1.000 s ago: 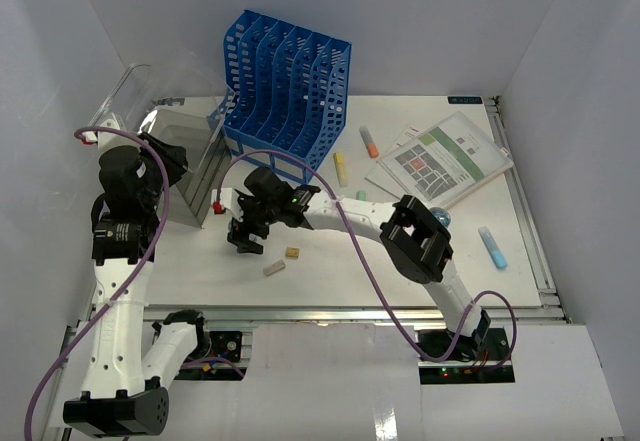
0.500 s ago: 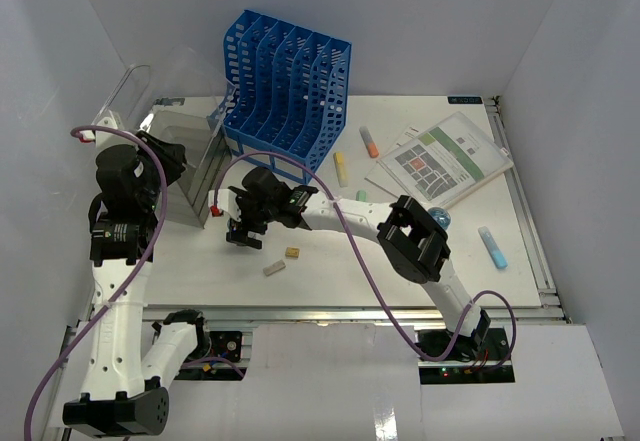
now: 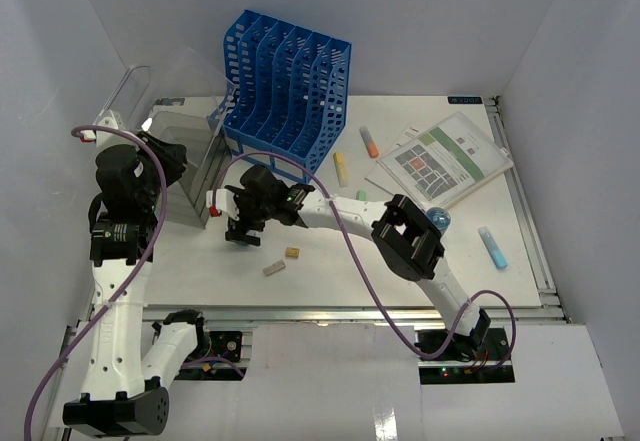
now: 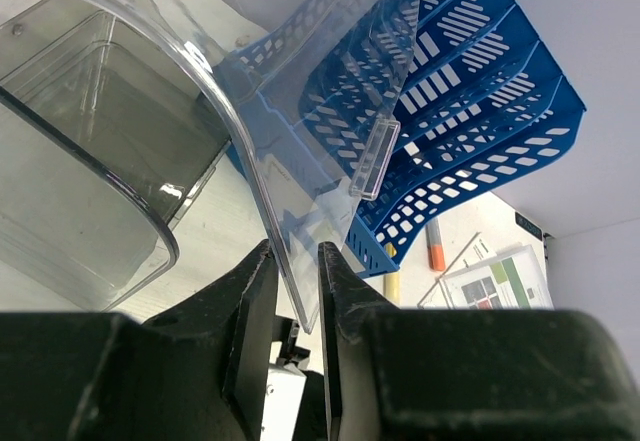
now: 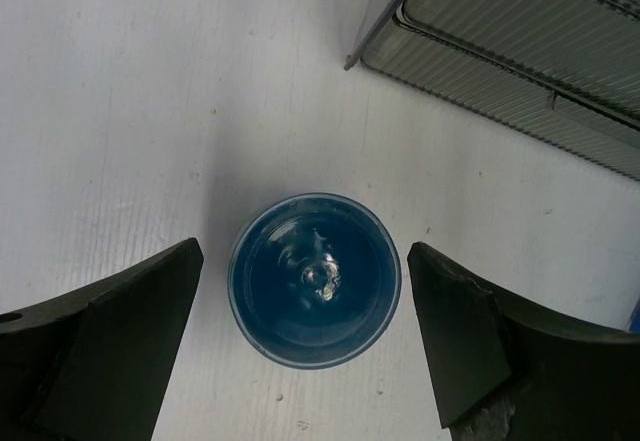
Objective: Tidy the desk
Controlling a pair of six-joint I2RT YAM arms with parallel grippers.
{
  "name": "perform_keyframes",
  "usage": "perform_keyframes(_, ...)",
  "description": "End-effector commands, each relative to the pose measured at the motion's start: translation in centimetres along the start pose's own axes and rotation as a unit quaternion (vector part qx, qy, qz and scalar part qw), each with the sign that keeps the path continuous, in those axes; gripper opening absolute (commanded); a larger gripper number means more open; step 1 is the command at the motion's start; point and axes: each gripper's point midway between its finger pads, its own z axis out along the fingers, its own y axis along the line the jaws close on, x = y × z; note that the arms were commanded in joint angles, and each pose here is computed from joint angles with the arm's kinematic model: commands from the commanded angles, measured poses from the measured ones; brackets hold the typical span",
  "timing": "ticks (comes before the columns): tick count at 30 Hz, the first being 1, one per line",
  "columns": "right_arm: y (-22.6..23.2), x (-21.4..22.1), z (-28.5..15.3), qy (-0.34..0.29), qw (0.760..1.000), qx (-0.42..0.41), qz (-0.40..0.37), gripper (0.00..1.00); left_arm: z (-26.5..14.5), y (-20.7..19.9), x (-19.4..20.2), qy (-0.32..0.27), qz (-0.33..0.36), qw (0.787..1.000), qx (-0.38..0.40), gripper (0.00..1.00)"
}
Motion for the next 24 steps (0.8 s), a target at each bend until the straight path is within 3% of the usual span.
perform_keyframes(1, -1.4, -0.8, 0.7, -0.020, 1.000, 0.006, -0.011, 0.90, -1.7, -2.8, -2.2, -0.024, -0.004, 0.998, 0.055, 0.32)
perform_keyframes(12, 0.4, 0.7, 1.8, -0.024, 0.999, -0.035, -0.017, 0.90, -2.1, -3.1, -2.0, -0.020, -0.009, 0.998, 0.064, 0.31)
perform_keyframes(17, 0.7, 0.4, 1.9, -0.037, 0.998, -0.043, -0.019, 0.95, -2.4, -3.1, -1.9, -0.020, -0.009, 0.998, 0.065, 0.30)
perform_keyframes(20, 1.0, 0.1, 2.1, -0.044, 0.998, -0.053, -0.009, 0.85, -2.7, -3.0, -1.8, -0.022, -0.009, 0.998, 0.065, 0.30)
perform_keyframes(24, 1.0, 0.0, 2.3, -0.047, 0.997, -0.056, -0.002, 0.65, -3.0, -2.8, -1.7, -0.021, -0.008, 0.998, 0.062, 0.30)
